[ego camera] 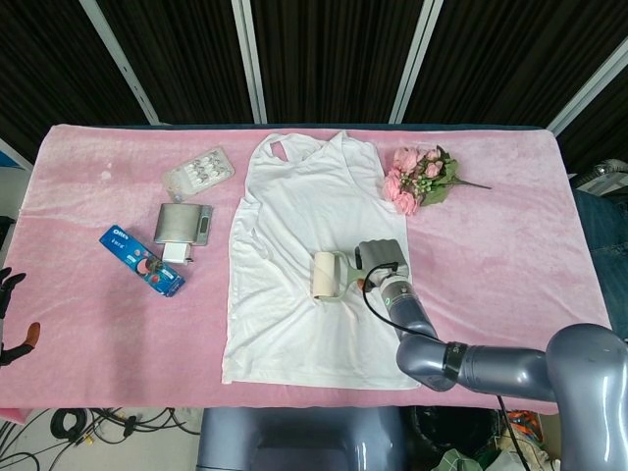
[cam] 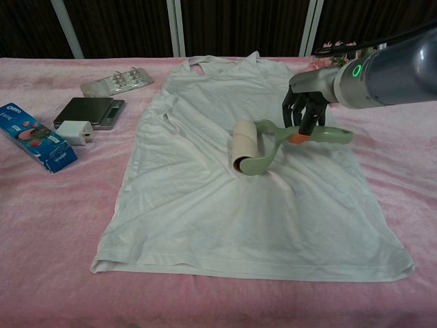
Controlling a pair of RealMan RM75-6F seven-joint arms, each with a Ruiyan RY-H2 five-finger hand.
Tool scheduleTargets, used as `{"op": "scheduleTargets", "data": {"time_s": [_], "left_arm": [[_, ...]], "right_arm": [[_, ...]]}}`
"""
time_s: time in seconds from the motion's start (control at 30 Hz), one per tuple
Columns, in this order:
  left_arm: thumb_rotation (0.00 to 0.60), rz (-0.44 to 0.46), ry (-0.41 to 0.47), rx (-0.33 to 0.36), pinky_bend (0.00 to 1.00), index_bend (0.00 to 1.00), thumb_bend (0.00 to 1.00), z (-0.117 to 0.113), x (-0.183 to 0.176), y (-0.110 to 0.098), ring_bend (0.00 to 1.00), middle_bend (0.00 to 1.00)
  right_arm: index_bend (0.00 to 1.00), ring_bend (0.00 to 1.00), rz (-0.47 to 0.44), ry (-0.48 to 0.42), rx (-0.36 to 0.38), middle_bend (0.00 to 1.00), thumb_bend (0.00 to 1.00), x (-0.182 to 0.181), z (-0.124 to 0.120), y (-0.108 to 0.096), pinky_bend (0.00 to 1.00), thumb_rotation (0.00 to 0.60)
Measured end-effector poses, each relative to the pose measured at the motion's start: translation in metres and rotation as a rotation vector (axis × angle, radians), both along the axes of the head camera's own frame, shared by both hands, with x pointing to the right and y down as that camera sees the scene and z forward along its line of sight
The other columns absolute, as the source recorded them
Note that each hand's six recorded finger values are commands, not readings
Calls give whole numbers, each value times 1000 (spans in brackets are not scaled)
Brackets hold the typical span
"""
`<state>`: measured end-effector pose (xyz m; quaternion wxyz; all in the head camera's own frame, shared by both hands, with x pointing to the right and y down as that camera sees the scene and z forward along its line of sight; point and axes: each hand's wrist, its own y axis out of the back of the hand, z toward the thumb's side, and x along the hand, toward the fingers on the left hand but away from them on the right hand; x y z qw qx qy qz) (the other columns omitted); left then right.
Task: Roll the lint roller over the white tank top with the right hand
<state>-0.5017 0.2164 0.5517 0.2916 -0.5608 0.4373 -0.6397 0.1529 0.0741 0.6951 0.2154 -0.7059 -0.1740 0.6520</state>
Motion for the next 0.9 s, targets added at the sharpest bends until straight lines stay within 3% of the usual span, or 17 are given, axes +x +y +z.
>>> {"op": "scheduleTargets", "data": {"time_s": [0.57,0.9], "left_arm": [[600,0,-2,0,254,143,385,0,0,1,39,61],[600,-1,-4,2,254,142,385,0,0,1,38,61]], "right_arm": [[730,523,68,99,-20,506,566,77,-8,5,407,600],[730,523,115,67,-4,506,566,90,-15,-2,407,600]]}}
